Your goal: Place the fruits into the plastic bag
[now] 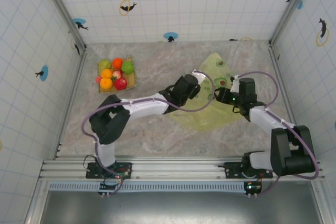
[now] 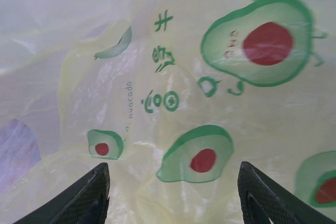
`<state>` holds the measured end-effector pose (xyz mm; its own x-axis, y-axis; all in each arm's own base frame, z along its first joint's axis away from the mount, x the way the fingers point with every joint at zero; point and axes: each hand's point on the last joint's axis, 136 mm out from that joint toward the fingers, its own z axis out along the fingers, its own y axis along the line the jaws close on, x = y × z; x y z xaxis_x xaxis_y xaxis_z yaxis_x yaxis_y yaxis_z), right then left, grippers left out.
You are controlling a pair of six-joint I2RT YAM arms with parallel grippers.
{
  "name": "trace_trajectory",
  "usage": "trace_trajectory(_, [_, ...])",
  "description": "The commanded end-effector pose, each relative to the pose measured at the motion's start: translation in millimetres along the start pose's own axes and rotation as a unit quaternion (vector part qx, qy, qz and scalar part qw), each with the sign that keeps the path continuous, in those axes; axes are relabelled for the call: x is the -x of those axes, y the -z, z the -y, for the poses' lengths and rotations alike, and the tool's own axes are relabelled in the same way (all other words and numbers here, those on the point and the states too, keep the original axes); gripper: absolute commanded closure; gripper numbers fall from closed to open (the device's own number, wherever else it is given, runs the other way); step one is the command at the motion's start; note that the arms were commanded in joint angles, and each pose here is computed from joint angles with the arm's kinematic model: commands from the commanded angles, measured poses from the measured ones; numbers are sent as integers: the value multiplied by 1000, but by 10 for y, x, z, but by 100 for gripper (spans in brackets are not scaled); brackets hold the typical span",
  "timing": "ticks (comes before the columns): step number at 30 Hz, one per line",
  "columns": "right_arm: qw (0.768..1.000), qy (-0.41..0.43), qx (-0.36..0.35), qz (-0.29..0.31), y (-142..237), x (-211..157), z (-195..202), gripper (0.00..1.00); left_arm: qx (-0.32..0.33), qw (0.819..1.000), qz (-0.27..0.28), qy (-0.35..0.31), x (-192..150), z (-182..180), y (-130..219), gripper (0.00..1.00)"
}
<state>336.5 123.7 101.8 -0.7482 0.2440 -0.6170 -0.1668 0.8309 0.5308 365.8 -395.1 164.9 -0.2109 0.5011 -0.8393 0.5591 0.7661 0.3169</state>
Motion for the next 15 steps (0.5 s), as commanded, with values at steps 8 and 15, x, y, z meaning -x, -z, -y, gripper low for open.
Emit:
trace_trajectory(8, [994, 63, 88, -9, 92, -138, -595, 32, -87, 948, 6, 306, 66, -289, 434, 100])
trace_trajectory(15, [991, 71, 113, -9, 123, -251, -782, 29, -109, 913, 17, 393, 43, -358, 542, 100])
